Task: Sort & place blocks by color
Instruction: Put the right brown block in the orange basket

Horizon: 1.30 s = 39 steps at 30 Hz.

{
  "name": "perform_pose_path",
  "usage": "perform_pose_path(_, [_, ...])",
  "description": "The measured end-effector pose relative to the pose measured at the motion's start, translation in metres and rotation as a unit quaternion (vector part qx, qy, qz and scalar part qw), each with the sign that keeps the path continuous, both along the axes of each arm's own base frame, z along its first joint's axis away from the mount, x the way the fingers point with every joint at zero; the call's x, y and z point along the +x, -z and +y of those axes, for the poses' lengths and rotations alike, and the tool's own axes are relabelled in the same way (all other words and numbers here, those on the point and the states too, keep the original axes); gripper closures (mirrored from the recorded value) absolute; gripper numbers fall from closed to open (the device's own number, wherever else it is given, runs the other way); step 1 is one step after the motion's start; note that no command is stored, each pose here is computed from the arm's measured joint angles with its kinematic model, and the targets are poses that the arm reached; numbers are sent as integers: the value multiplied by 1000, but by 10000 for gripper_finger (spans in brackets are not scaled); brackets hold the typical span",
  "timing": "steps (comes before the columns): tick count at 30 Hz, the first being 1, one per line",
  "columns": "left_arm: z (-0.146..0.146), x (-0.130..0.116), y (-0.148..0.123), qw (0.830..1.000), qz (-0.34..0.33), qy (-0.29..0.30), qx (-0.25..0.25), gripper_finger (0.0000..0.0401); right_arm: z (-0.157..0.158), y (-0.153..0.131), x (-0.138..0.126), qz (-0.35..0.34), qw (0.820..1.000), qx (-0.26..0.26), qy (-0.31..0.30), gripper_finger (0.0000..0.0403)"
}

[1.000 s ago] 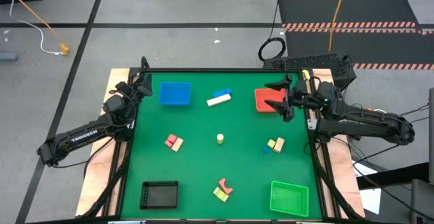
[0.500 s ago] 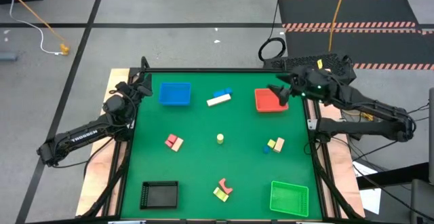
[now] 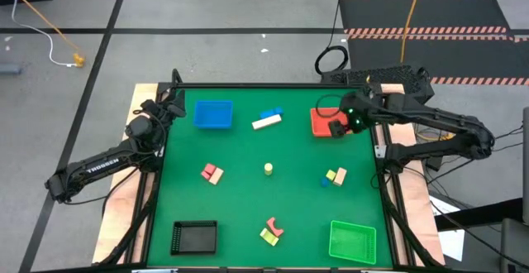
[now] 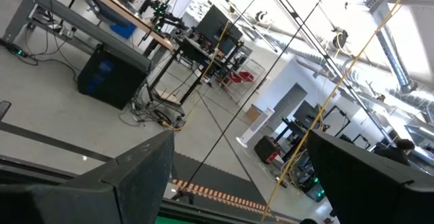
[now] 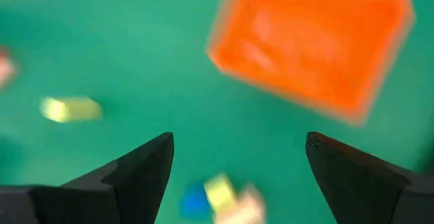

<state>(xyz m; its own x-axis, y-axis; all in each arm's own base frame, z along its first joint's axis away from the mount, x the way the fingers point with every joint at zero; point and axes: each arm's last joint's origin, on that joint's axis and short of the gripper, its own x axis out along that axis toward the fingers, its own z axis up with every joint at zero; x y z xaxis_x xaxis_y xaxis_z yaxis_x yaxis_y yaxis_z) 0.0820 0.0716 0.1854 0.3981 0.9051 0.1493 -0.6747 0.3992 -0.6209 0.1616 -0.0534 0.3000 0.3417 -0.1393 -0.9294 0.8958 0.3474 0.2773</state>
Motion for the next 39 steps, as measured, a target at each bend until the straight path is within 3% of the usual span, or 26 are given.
perform_pose_path(6, [0,0,0,1000,0,0,0,64,10,24,-5,101,977,159,99,78])
perform_pose_path(22, [0,0,0,1000,0,0,0,64,31,115,-1,106,896,348,253,78])
perform_pose_path(27, [0,0,0,1000,0,0,0,64,36,132,-2,101,885,361,277,78])
perform_pose_path(34, [0,0,0,1000,0,0,0,64,36,149,-12,114,890,333,291,83])
perform_pose_path(39, [0,0,0,1000,0,0,0,64,36,160,-17,109,898,318,282,114])
